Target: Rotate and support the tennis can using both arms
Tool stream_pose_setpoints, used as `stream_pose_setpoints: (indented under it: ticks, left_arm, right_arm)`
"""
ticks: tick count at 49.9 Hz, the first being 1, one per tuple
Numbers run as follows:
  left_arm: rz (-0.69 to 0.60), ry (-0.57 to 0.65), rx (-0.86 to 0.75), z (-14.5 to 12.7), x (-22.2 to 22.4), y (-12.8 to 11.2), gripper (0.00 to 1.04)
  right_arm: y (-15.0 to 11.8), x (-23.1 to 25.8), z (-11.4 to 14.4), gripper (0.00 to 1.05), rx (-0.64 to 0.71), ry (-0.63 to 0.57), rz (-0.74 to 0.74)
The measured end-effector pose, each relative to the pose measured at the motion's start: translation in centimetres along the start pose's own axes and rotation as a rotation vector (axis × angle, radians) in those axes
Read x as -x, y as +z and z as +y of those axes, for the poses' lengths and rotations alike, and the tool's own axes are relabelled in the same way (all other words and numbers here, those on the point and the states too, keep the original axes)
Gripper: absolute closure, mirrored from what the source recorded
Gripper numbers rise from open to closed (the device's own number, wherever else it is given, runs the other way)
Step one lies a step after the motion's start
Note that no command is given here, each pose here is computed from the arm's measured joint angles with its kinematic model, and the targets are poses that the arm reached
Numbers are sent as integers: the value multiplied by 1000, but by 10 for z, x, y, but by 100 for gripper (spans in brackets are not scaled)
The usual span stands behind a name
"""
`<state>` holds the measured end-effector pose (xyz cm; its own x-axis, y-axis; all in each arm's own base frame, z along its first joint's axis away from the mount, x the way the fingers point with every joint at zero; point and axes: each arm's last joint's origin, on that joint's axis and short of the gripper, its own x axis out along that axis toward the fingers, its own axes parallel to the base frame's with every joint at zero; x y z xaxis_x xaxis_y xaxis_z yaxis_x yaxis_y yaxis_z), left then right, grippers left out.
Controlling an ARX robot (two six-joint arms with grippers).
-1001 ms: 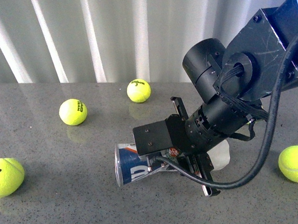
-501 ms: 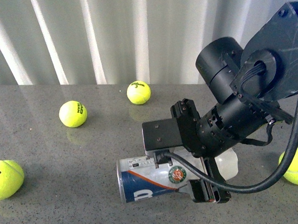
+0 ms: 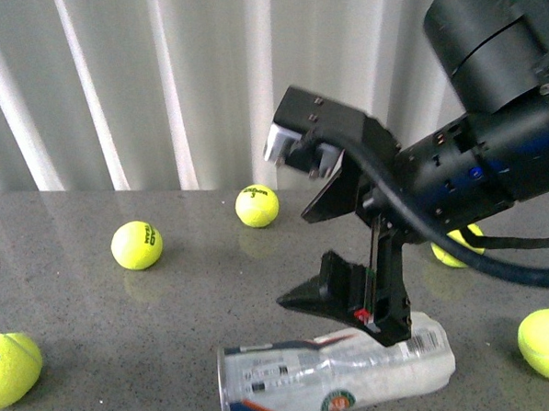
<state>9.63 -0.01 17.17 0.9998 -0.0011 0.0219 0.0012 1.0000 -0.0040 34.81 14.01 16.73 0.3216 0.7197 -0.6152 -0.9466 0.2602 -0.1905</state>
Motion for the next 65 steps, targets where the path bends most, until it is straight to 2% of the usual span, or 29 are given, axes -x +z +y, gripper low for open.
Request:
stream_pose_setpoints:
  ticks: [6,9,10,13,18,20,23,25,27,30,35,50,65]
  left_arm:
    - [0,0,0,0,0,0,7]
    - [0,0,0,0,0,0,7]
    - [0,0,0,0,0,0,7]
    - [0,0,0,0,0,0,7]
    - [0,0,0,0,0,0,7]
    - [-1,-1,0,0,0,0,7]
    - [-1,-1,0,0,0,0,7]
    - [-1,-1,0,0,0,0,7]
    - [-1,-1,0,0,0,0,7]
    - [-1,3,0,0,0,0,7]
    - [-1,2,0,0,0,0,7]
    - [-1,0,0,0,0,0,7]
    - [-1,0,0,0,0,0,7]
  right_arm:
    - [8,30,-2,7,-151,-206,-88]
    - [7,54,-6,7,-324,-446,-119]
    - [6,57,-6,7,-340,-466,-120]
    - [1,73,-6,7,-533,-642,-104]
    - [-6,83,-9,7,-690,-734,-126]
    - [-7,83,-9,7,-728,-733,-136]
    - [-12,79,-6,13,-695,-864,-183]
    - [-18,80,-1,20,-664,-1001,-245]
    - [-23,82,5,25,-650,-1069,-290]
    - [-33,94,23,40,-611,-1143,-403]
    - [-39,111,40,55,-590,-1171,-461]
    - [-67,132,84,102,-596,-1166,-440]
    - [-83,149,120,101,-597,-1168,-440]
